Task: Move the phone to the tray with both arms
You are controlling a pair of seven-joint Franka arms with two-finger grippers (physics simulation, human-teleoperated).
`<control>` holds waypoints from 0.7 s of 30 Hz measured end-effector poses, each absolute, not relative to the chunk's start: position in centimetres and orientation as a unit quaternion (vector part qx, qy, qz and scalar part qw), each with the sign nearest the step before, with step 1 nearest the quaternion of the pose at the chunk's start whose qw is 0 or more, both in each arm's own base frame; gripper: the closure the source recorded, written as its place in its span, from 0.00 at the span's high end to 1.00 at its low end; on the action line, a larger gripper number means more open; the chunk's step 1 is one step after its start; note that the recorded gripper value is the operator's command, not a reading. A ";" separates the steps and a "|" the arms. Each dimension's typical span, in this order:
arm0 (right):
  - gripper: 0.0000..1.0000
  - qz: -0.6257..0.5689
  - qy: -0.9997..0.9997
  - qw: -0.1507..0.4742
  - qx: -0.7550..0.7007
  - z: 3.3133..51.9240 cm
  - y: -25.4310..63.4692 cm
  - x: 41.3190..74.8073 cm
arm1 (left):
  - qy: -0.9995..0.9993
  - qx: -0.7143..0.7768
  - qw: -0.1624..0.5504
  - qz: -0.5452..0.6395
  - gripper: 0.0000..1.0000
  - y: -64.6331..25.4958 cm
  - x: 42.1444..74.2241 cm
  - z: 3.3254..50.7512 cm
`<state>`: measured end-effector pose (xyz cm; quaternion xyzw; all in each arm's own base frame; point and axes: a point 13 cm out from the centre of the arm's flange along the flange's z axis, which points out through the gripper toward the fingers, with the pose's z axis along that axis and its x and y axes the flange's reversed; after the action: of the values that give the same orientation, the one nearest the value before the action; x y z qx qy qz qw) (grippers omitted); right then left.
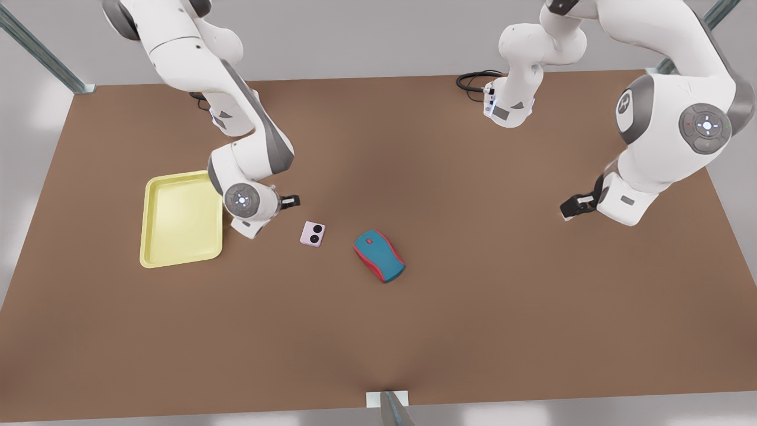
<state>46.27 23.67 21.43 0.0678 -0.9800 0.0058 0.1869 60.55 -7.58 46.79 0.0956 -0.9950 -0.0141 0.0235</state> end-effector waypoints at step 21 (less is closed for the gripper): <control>1.00 -0.018 -0.981 0.075 -0.177 7.3 30.9 51.9 | -0.997 -0.003 0.074 -0.024 1.00 -7.0 60.1 43.3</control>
<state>51.87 30.92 7.33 -0.1766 -0.9813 -0.0183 0.0748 60.10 -6.96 43.26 -0.0032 -0.9970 -0.0240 0.0737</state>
